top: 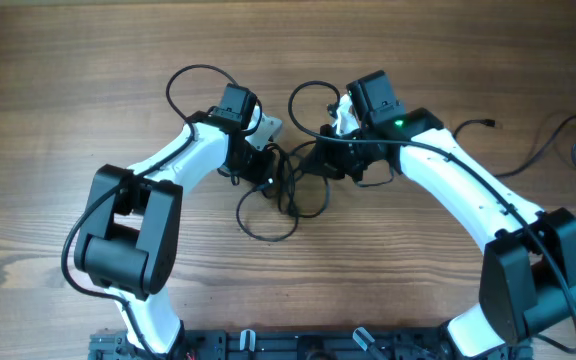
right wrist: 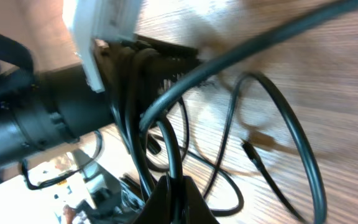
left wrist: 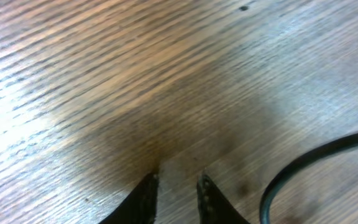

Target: Untangle cables

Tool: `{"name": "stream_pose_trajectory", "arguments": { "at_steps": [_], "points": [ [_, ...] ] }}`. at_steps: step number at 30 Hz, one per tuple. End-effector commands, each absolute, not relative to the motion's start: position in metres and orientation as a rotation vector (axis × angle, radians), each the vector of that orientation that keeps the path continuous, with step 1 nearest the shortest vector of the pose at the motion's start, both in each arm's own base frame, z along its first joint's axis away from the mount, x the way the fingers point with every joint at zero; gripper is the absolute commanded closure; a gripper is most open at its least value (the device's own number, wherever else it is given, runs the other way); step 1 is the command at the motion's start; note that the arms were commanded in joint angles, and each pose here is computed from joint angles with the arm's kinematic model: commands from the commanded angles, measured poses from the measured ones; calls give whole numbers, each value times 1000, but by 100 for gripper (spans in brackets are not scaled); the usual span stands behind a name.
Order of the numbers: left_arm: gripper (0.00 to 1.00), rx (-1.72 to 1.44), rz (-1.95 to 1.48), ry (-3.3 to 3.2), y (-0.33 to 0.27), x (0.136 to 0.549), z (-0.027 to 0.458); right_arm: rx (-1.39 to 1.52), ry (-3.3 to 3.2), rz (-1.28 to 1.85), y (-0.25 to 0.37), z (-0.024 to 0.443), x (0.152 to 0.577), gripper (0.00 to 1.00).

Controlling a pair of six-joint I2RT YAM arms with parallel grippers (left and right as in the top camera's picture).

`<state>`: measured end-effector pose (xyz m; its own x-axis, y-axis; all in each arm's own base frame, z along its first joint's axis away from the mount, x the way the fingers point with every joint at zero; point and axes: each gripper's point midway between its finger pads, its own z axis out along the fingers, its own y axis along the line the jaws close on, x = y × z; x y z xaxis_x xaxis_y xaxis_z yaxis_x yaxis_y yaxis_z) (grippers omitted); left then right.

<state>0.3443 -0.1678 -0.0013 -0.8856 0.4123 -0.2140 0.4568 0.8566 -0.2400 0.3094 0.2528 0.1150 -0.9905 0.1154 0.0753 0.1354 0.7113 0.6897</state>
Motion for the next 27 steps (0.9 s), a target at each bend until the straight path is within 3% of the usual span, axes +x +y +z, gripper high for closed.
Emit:
{"name": "stream_pose_trajectory", "arguments": {
  "at_steps": [1,9,11,13,17,19,21,23,26,27],
  "points": [
    [85,416,-87,2970,-123,355,-24,-117,-3027,-1076,225,139,324,95],
    [82,-172,59,3021,-41,363,-25,-262,-3485,69,88,177,355,96],
    [82,-431,126,3005,-6,360,-25,-301,-3498,173,74,179,358,96],
    [89,-676,114,2961,23,360,-25,-323,-3500,211,65,180,360,96],
    [96,-880,-22,2923,50,358,-26,-362,-3514,647,18,194,368,96],
    [96,-1026,-91,2883,59,356,-25,-441,-3543,532,19,193,376,96],
    [96,-1028,-115,2884,59,356,-25,-234,-3566,329,42,187,380,96],
    [96,-1027,-108,2884,59,356,-25,-238,-3570,343,40,188,381,96],
    [96,-1055,-33,2867,71,354,-26,-602,-3496,923,-23,209,377,96],
    [96,-1060,-58,2867,69,354,-26,-614,-3493,910,-26,207,378,96]
  ]
}}
